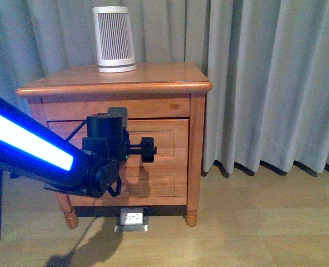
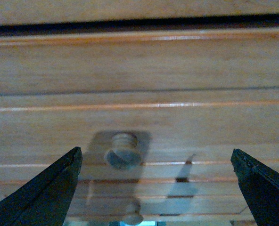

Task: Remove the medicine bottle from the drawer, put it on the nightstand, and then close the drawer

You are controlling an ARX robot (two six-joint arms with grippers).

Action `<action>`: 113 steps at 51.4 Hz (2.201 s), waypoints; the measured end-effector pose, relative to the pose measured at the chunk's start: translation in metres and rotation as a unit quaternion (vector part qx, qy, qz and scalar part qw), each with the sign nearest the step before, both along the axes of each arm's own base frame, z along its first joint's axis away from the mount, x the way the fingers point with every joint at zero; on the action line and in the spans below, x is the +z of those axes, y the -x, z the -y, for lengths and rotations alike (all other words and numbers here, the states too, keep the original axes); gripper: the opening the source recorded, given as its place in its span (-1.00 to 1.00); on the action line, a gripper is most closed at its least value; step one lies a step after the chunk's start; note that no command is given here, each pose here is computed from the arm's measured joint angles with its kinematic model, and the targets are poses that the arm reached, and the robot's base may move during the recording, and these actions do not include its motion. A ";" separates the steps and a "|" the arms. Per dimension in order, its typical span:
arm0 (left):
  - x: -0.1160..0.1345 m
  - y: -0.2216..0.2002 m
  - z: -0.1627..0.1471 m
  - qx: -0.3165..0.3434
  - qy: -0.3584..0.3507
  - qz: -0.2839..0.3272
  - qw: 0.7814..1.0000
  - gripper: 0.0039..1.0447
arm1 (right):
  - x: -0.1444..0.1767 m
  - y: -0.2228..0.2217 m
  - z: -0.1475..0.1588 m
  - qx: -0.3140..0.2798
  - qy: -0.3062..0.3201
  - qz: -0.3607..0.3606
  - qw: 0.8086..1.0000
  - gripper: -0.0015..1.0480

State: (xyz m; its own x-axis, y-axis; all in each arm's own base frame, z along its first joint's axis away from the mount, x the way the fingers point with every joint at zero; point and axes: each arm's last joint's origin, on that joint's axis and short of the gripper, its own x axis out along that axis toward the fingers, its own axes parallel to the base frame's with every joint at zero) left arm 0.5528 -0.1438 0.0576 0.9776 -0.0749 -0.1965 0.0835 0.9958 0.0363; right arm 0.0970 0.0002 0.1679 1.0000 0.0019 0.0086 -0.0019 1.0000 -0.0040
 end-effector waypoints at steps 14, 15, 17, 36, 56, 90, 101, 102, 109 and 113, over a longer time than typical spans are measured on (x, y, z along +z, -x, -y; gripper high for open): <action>-0.003 -0.015 0.004 -0.001 -0.003 -0.001 1.000 0.87 | 0.000 0.000 0.000 0.000 0.000 0.000 1.000 0.87; -0.005 -0.015 0.004 -0.001 -0.004 -0.003 1.000 0.87 | 0.000 0.000 0.000 0.000 0.000 0.000 1.000 0.87; -0.007 -0.016 0.004 0.000 -0.005 -0.007 1.000 0.87 | 0.000 0.000 0.000 0.000 0.000 0.000 1.000 0.87; -0.014 -0.026 0.001 0.012 -0.011 -0.009 1.000 0.87 | 0.000 0.000 0.000 0.000 0.000 0.000 1.000 0.87; -0.019 -0.028 -0.009 0.019 -0.022 -0.013 0.999 0.54 | 0.000 0.000 0.000 0.000 0.000 0.000 1.000 0.87; -0.025 -0.021 -0.019 0.022 -0.035 -0.001 0.999 -0.51 | 0.000 0.000 0.000 0.000 0.000 0.000 1.000 0.87; -0.026 0.008 -0.024 0.025 -0.037 -0.001 0.999 -0.51 | 0.000 0.000 0.000 0.000 0.000 0.000 1.000 0.87; -0.026 0.013 -0.025 0.025 -0.037 -0.001 0.999 -0.51 | 0.000 0.000 0.000 0.000 0.000 0.000 1.000 0.87; -0.028 0.054 -0.027 0.030 -0.040 -0.005 0.999 -0.52 | 0.000 0.000 0.000 0.000 0.000 0.000 1.000 0.87; -0.028 0.084 -0.027 0.038 -0.042 -0.016 0.998 -0.52 | 0.000 0.000 0.000 0.000 0.000 0.000 1.000 0.87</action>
